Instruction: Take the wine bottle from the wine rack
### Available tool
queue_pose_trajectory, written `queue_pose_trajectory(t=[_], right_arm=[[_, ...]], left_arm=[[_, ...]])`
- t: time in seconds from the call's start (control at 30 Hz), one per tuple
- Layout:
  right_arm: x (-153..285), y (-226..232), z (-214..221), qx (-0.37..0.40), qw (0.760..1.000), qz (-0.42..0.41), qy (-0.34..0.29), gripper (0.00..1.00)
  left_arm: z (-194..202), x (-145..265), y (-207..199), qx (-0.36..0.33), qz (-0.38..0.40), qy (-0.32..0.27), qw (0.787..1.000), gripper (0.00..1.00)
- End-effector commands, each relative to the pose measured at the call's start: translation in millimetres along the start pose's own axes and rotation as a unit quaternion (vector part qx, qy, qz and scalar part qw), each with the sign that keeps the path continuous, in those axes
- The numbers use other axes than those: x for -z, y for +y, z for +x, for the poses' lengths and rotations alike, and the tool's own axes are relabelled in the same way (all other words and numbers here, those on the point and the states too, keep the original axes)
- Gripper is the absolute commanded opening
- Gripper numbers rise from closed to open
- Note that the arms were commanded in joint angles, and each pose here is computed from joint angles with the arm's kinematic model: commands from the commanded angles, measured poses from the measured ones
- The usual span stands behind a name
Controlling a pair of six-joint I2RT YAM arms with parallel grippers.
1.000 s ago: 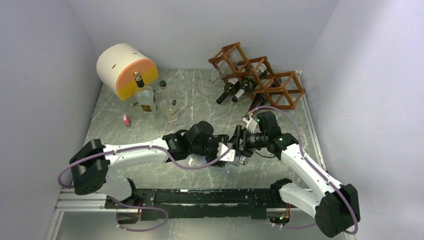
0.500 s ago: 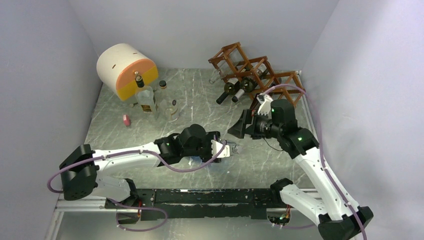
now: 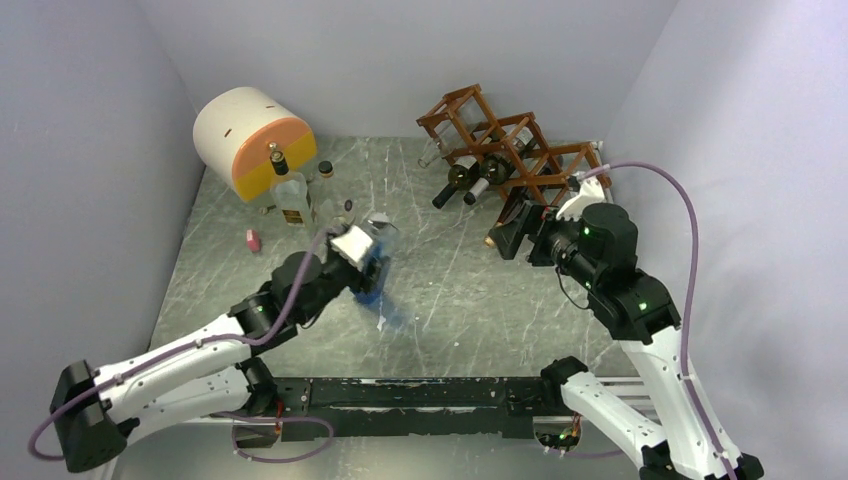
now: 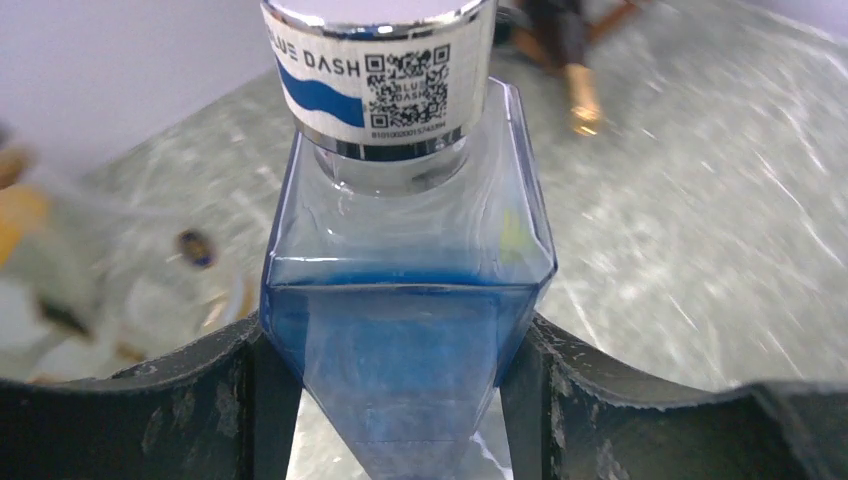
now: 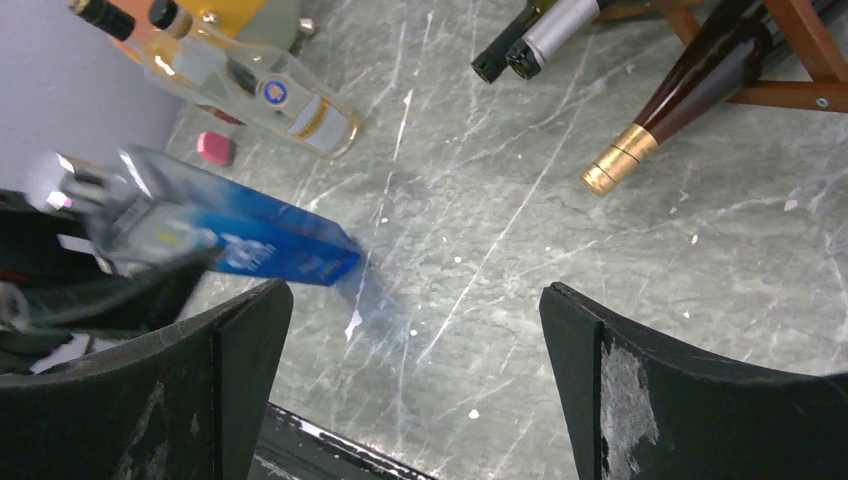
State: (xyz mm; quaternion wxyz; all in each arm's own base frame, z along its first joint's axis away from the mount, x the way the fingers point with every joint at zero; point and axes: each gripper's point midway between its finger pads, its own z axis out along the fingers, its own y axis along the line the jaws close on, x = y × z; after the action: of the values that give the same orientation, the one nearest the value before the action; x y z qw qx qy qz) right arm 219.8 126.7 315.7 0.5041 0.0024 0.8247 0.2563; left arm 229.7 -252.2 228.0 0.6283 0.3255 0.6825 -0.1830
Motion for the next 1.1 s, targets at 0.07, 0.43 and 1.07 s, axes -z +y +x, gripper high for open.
queue_pose_trajectory(t=[0.07, 0.43, 1.07], right_arm=[[-10, -8, -2, 0.006, 1.000, 0.020, -0.006, 1.00], [-19, -7, 5, -0.006, 1.000, 0.011, 0.001, 1.00], [-25, -11, 19, -0.011, 1.000, 0.007, 0.010, 1.00]], left_arm=[[-57, 40, 117, 0.134, -0.225, -0.122, 0.957, 0.07], [-41, 84, 222, 0.125, -0.398, -0.142, 0.898, 0.07], [5, 75, 250, 0.118, -0.342, -0.137, 0.922, 0.09]])
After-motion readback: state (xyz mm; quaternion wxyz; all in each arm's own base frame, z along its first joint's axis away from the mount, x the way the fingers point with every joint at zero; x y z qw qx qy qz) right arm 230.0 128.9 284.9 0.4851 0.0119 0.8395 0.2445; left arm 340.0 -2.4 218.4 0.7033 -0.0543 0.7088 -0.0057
